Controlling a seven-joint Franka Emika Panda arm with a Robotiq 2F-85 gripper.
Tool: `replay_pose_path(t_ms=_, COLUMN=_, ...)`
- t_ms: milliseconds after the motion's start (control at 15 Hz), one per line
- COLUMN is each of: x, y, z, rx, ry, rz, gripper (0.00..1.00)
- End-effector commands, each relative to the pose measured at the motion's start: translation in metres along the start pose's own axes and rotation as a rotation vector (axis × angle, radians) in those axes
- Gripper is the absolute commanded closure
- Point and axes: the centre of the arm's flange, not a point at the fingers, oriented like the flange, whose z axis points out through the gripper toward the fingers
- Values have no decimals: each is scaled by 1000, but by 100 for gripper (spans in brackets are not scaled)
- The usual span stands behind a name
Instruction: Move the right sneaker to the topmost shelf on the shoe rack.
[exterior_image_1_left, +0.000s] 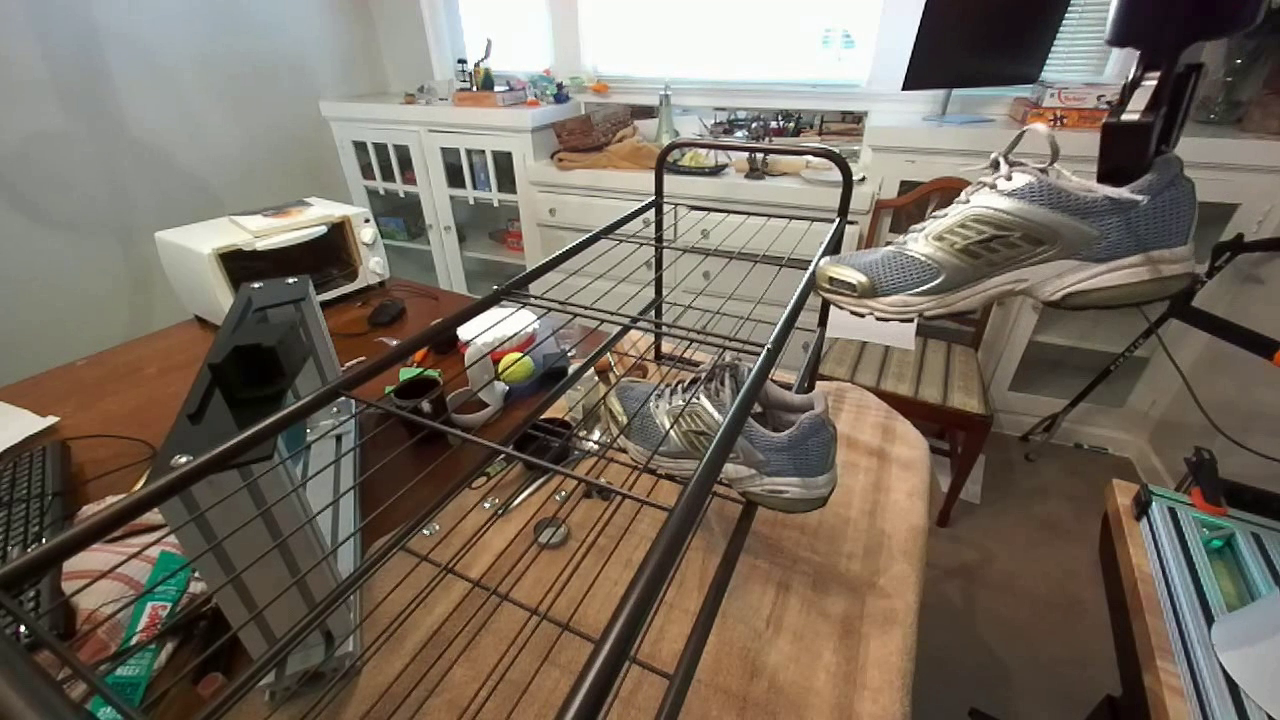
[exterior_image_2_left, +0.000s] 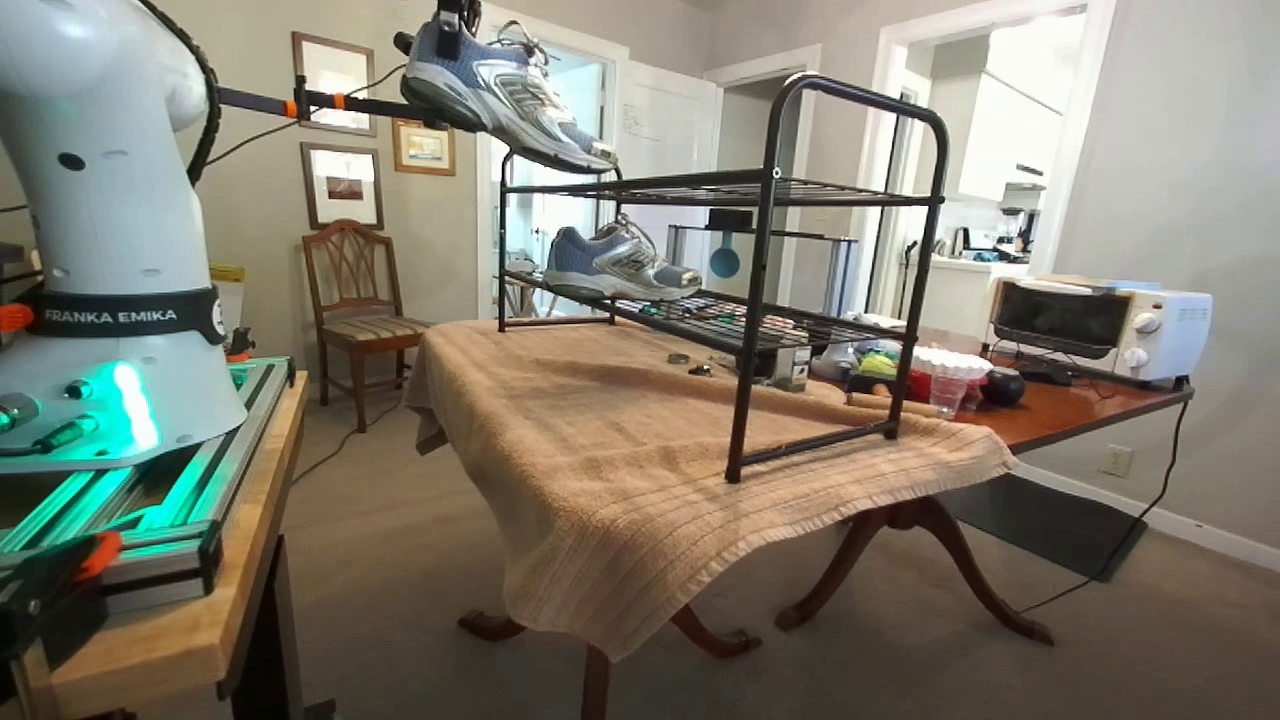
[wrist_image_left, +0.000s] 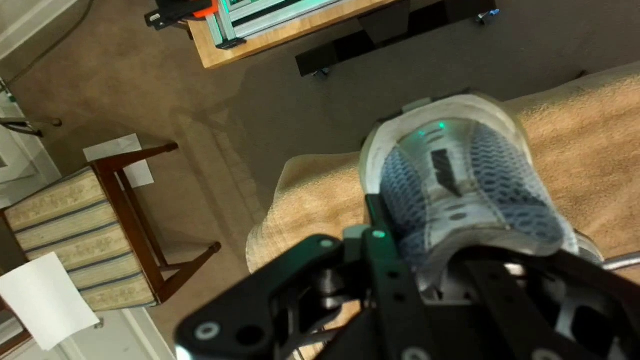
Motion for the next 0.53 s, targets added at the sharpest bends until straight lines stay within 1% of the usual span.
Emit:
replay_pose_path(t_ms=0, x=-14, y=13, z=-24, rx=39, ry=60, rz=-12, gripper=97)
replay_pose_path(t_ms=133, x=-8, y=18, z=-32, rx=58, ry=95, rz=2, gripper=97)
replay_pose_path(t_ms=267, x=5, y=25, z=-38, rx=80, ry=130, rz=23, gripper=97)
replay_pose_path(t_ms=400, x=24, y=35, z=-42, rx=114, ry=173, rz=34, gripper=97)
replay_pose_path(t_ms=467, x=38, y=42, z=-42, rx=133, ry=212, rz=44, gripper=97)
